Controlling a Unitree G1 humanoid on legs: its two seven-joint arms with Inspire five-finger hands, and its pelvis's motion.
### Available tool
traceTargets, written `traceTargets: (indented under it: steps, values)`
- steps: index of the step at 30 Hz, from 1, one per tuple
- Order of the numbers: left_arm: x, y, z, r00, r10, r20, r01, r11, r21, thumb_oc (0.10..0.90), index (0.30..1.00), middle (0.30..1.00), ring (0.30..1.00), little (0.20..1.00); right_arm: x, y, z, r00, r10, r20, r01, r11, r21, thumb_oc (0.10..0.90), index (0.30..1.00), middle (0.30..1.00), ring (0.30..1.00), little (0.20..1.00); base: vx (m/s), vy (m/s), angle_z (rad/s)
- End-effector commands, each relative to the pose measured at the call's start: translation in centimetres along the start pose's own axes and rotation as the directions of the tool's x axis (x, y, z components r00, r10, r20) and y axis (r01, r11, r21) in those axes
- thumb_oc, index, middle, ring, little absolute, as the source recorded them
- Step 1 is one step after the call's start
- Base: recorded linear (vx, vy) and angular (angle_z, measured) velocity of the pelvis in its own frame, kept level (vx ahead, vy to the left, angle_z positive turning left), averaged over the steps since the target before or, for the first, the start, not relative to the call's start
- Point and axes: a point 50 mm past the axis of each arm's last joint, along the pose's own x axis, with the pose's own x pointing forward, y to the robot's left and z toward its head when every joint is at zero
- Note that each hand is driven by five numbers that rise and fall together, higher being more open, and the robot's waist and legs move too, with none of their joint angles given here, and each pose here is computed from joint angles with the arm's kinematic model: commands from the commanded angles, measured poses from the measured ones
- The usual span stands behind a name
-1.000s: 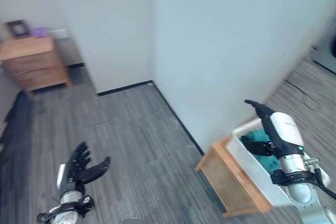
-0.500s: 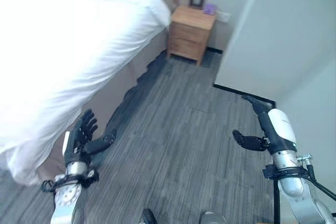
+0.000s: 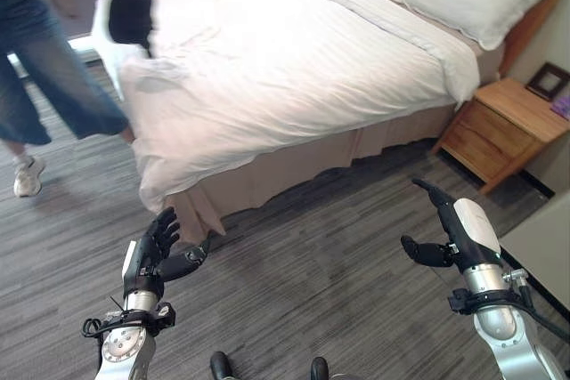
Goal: Pick up bed clothes into laundry basket.
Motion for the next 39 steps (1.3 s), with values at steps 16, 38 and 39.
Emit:
traceTargets:
  steps: [16, 38, 39]
  values:
    - [2.8, -1.6, 8.4, 0.926, -0.181, 0.331, 0.107, 0.967, 0.230, 0.800, 0.900, 0.900, 0.900, 0.900, 3.4, -3.9, 0.3, 0.993, -0.118, 0.031, 0.119, 0.993, -0.010, 0.800, 0.900, 0.900, 0.900, 0.900, -0.04, 0.149, 0.48]
    - [3.6, -2.2, 6.4, 0.951, -0.199, 0.235, 0.132, 0.954, 0.270, 0.800, 0.900, 0.900, 0.900, 0.900, 4.9, -4.8, 0.9, 0.995, -0.069, 0.066, 0.075, 0.993, -0.091, 0.800, 0.900, 0.900, 0.900, 0.900, 0.31, -0.269, 0.32]
    - [3.5, -2.3, 6.2, 0.953, -0.194, 0.233, 0.133, 0.958, 0.254, 0.800, 0.900, 0.900, 0.900, 0.900, 5.3, -5.1, 1.3, 0.994, -0.073, 0.082, 0.081, 0.992, -0.101, 0.800, 0.900, 0.900, 0.900, 0.900, 0.31, -0.256, -0.38]
